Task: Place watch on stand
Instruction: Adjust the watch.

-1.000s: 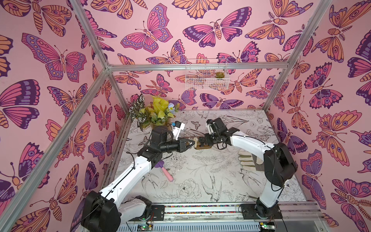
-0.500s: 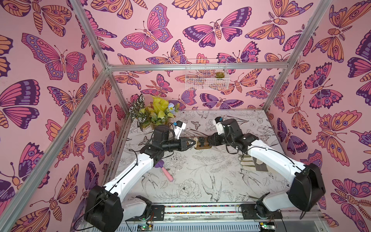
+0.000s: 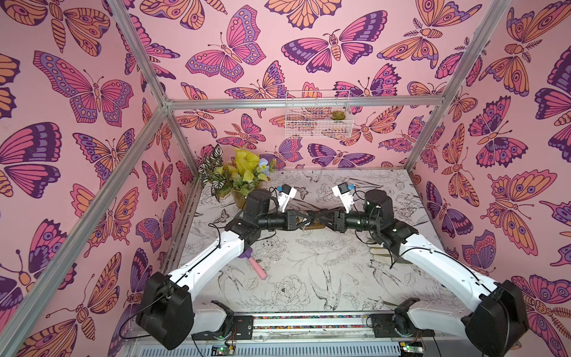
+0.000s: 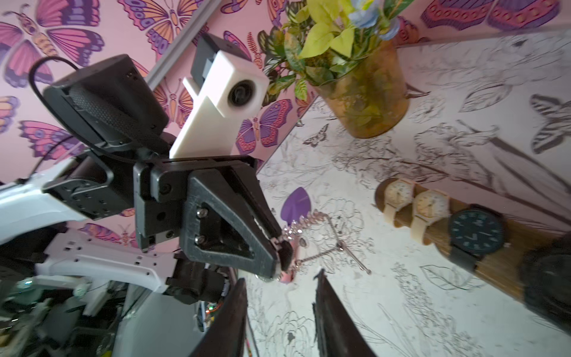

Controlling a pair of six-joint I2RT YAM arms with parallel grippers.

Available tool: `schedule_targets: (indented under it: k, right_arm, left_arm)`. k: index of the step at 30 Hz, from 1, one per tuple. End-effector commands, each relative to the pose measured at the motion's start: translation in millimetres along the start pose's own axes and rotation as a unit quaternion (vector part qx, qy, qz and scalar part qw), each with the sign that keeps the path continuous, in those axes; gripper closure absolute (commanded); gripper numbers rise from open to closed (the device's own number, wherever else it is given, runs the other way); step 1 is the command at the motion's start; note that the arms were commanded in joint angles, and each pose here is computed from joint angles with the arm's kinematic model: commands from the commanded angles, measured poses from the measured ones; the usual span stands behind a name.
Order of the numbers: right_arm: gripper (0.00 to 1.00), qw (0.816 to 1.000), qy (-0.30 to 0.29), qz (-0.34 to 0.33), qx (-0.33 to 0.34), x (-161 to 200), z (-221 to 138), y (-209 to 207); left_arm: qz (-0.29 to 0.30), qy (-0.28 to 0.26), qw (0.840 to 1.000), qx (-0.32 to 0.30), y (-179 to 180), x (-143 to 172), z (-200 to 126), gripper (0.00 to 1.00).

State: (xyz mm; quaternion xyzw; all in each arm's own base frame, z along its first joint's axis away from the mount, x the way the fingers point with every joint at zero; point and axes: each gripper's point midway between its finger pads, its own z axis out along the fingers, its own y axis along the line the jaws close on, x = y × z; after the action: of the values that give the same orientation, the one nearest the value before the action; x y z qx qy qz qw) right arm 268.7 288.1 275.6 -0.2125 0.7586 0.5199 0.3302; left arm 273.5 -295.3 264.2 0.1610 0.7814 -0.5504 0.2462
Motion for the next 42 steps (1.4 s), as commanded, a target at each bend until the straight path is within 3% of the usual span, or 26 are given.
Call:
schedule_targets:
  k: [1, 10, 21, 25, 29, 34, 39, 42]
  right_arm:
    - [0.59, 0.998, 0.015, 0.015, -0.062, 6, 7, 19]
    - [0.56, 0.996, 0.016, 0.012, -0.087, 9, 8, 30]
    - [0.56, 0.997, -0.003, -0.002, -0.078, -1, 9, 29]
    - [0.65, 0.996, -0.009, -0.004, -0.084, -5, 9, 32]
    - [0.83, 0.996, -0.009, -0.005, -0.085, -5, 8, 33]
    - [0.96, 0.997, -0.004, -0.002, -0.077, -1, 8, 29]
    - [1.00, 0.998, -0.003, 0.002, -0.065, 4, 6, 23]
    - [1.00, 0.998, -0.001, 0.002, -0.062, 6, 5, 22]
  left_arm:
    - [0.022, -0.030, 0.999, 0.027, -23, -17, -2, 1.00]
    - [0.010, -0.063, 0.996, 0.061, -34, -24, 0, 1.00]
    - [0.004, -0.058, 0.996, 0.071, -38, -22, 8, 1.00]
    - [-0.001, -0.054, 0.996, 0.074, -36, -20, 11, 1.00]
    - [-0.004, -0.051, 0.995, 0.080, -36, -20, 14, 0.99]
    - [-0.008, -0.049, 0.995, 0.084, -35, -19, 17, 0.96]
    - [-0.009, -0.050, 0.995, 0.088, -36, -19, 17, 0.84]
    - [-0.010, -0.051, 0.995, 0.089, -35, -19, 18, 0.70]
